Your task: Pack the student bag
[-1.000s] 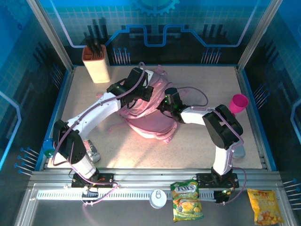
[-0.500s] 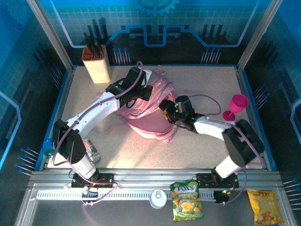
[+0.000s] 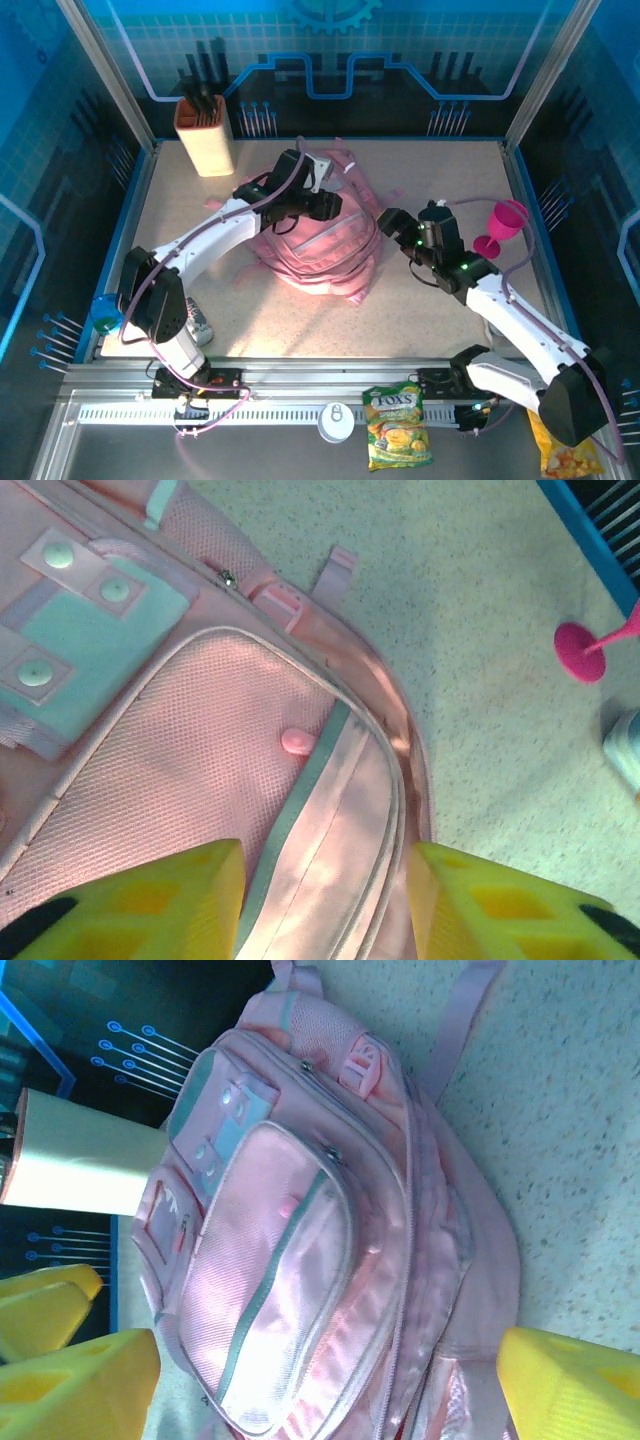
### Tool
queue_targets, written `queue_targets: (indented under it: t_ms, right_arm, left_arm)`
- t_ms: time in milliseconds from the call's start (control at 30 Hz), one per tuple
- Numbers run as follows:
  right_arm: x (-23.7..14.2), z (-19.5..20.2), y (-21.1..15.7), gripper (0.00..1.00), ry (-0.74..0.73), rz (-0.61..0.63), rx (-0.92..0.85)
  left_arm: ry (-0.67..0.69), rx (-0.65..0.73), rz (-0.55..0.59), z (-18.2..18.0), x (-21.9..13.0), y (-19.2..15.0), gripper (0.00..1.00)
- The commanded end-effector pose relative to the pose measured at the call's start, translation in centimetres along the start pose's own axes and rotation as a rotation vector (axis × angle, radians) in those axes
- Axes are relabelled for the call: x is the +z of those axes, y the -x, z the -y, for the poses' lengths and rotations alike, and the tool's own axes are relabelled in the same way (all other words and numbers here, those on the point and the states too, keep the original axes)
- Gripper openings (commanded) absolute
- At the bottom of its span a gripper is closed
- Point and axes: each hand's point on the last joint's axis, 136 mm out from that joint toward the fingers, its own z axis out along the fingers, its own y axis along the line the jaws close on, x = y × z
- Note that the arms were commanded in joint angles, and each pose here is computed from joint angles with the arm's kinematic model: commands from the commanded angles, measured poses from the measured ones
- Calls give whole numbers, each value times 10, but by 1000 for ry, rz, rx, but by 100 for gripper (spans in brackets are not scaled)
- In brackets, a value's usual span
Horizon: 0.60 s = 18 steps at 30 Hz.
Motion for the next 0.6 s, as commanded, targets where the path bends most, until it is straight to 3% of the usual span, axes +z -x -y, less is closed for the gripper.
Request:
queue_targets:
  t_ms: [0,133,367,567]
  right_arm:
    - [-8,2,7,89,-41,-5,-114]
    - [1,-4,4,100,-5,-21,-126]
    - [18,-1,-9,100,11,-69,-114]
    - [26,-3,-14,100,30,-91,-103]
  left_arm:
    - [-20,-65,14,-5,-8,-5,54]
    - [56,-201,41,-40,-25,-14,63]
    - [234,-525,89,-123,-57,-60,74]
    - [289,-822,151,-180,-76,-103,77]
